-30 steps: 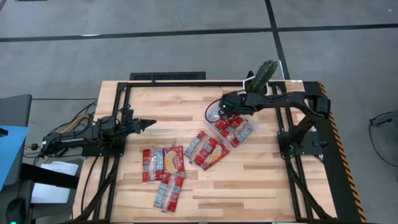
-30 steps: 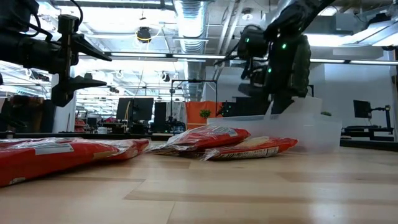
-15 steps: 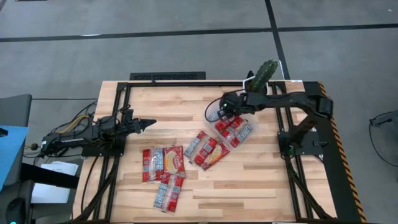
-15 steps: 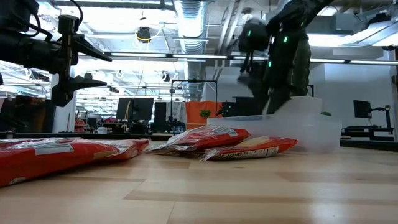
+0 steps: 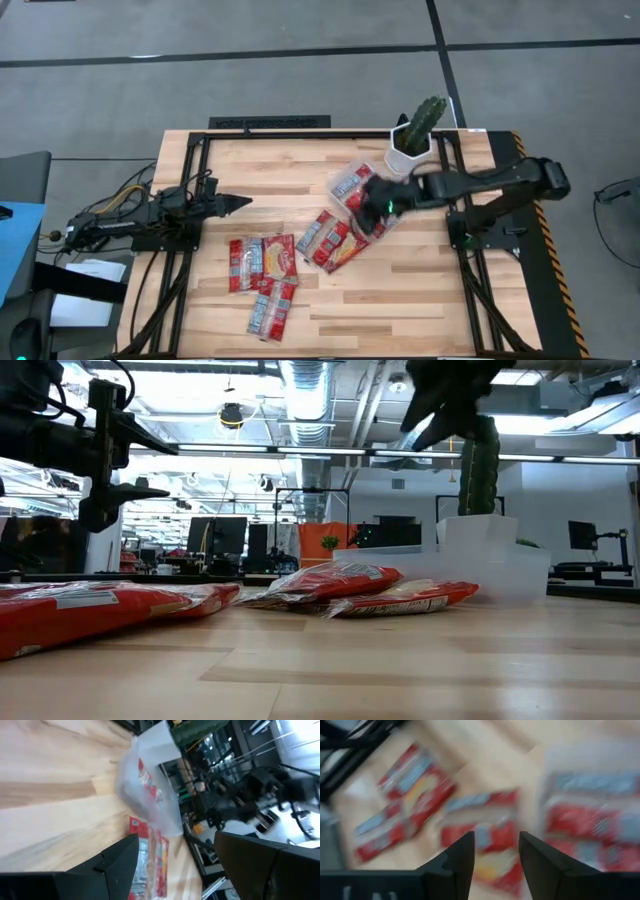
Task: Sort popcorn bags into baskets
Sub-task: Put the red popcorn pack into the transparent bin
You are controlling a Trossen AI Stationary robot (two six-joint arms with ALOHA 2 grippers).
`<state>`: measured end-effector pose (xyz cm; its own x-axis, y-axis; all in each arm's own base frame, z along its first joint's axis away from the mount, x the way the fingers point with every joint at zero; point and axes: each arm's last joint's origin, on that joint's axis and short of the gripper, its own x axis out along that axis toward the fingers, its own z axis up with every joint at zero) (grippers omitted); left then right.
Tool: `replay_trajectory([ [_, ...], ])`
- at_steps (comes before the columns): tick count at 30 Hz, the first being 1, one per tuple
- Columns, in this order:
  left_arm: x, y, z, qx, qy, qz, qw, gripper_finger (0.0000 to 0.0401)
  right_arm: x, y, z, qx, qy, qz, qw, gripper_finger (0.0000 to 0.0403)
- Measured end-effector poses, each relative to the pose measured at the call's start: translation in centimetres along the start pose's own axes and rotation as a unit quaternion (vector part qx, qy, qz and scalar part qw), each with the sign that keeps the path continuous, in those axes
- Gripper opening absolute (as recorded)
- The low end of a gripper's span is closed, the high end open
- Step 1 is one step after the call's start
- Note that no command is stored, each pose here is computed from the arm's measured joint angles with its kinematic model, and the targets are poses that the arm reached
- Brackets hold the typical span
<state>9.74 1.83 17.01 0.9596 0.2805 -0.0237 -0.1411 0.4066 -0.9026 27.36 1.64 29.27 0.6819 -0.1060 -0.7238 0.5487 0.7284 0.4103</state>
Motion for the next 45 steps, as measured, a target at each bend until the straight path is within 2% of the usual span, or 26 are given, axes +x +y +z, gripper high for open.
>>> replay_trajectory([
  [6, 0.9, -0.2, -0.2, 0.0, 0.045, 0.036, 0.998, 0.0236, 1.2, 3.7, -4.8, 0.074, 0.019, -0.011, 0.997, 0.0163],
  [12, 3.4, -2.5, 0.4, 0.046, 0.09, 0.093, 0.99, 0.0234, 3.0, 6.0, -9.7, 0.142, 0.053, -0.036, 0.988, 0.016],
  [18, 7.3, -3.5, 0.2, 0.096, 0.161, 0.14, 0.972, 0.0234, 5.1, 6.8, -12.5, 0.244, 0.032, -0.07, 0.967, 0.019],
  [21, 9.3, -2.8, -0.2, 0.099, 0.197, 0.126, 0.967, 0.0234, 6.5, 6.9, -12.7, 0.266, 0.018, -0.069, 0.961, 0.0228],
  [24, 10.9, -1.7, -0.5, 0.088, 0.21, 0.118, 0.966, 0.0234, 8.3, 7.2, -12.1, 0.283, -0.009, -0.046, 0.958, 0.0265],
  [28, 12.7, 0.0, -0.7, 0.077, 0.219, 0.109, 0.967, 0.0234, 10.4, 6.8, -10.8, 0.298, -0.035, -0.035, 0.953, 0.0293],
  [32, 14.0, 1.5, -1.1, 0.058, 0.236, 0.096, 0.965, 0.0233, 12.2, 5.7, -9.9, 0.304, -0.046, -0.057, 0.95, 0.0296],
  [35, 15.1, 2.5, -1.8, 0.052, 0.264, 0.108, 0.957, 0.0233, 13.4, 5.0, -9.3, 0.315, -0.054, -0.066, 0.945, 0.0295],
  [45, 19.5, 3.7, -3.2, 0.069, 0.305, 0.119, 0.942, 0.0233, 17.1, 3.8, -9.3, 0.351, -0.066, -0.067, 0.932, 0.0295],
])
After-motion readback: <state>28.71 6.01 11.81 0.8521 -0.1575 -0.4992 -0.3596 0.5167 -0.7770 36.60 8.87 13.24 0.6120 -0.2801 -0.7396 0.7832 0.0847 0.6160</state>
